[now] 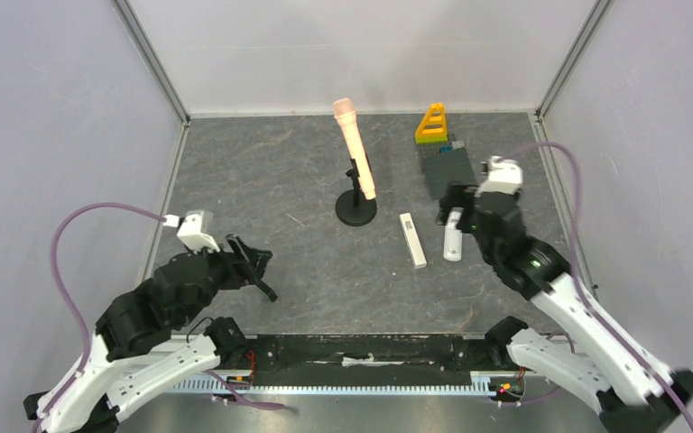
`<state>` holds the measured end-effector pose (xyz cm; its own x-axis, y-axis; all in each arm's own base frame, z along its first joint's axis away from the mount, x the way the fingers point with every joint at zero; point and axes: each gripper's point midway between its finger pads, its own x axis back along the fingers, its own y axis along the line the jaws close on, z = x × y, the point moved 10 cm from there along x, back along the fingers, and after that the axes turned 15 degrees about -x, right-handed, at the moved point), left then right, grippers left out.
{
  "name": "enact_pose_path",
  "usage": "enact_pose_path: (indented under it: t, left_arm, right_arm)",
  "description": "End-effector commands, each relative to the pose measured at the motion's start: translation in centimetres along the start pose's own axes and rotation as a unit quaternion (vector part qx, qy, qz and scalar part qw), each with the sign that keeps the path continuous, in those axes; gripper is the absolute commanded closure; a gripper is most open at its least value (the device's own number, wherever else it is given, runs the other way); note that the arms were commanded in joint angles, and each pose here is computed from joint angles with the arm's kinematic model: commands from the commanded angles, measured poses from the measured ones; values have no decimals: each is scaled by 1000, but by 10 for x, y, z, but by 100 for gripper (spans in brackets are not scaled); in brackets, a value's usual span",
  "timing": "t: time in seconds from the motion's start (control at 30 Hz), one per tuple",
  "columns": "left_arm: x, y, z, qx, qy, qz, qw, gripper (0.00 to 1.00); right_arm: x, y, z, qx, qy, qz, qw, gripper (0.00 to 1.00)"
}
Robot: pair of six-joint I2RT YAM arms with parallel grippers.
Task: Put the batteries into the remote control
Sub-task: Reset both arms
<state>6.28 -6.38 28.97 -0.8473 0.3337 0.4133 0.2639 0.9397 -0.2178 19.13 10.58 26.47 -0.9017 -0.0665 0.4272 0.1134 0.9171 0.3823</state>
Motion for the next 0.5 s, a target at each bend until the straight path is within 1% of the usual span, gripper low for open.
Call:
enact_pose_path:
  t: [0.0,0.07,0.17,0.27,0.47]
  left_arm:
    - [24,21,-3,-4,-20,-42,999,20]
    - [31,27,-2,5,-30,-40,999,20]
    - [42,32,-3,11,-52,-26,998,19]
    - [48,37,-4,16,-64,-25,997,19]
    - [49,37,-6,20,-63,-36,997,19]
  right_arm:
    - [63,-40,-39,-57,-137,86,985,2]
    - [89,-55,-47,-79,-178,85,977,2]
    - [118,-71,-56,-102,-218,83,967,2]
    - [135,-80,-61,-116,-238,84,961,2]
    - [145,-84,-65,-132,-246,77,957,2]
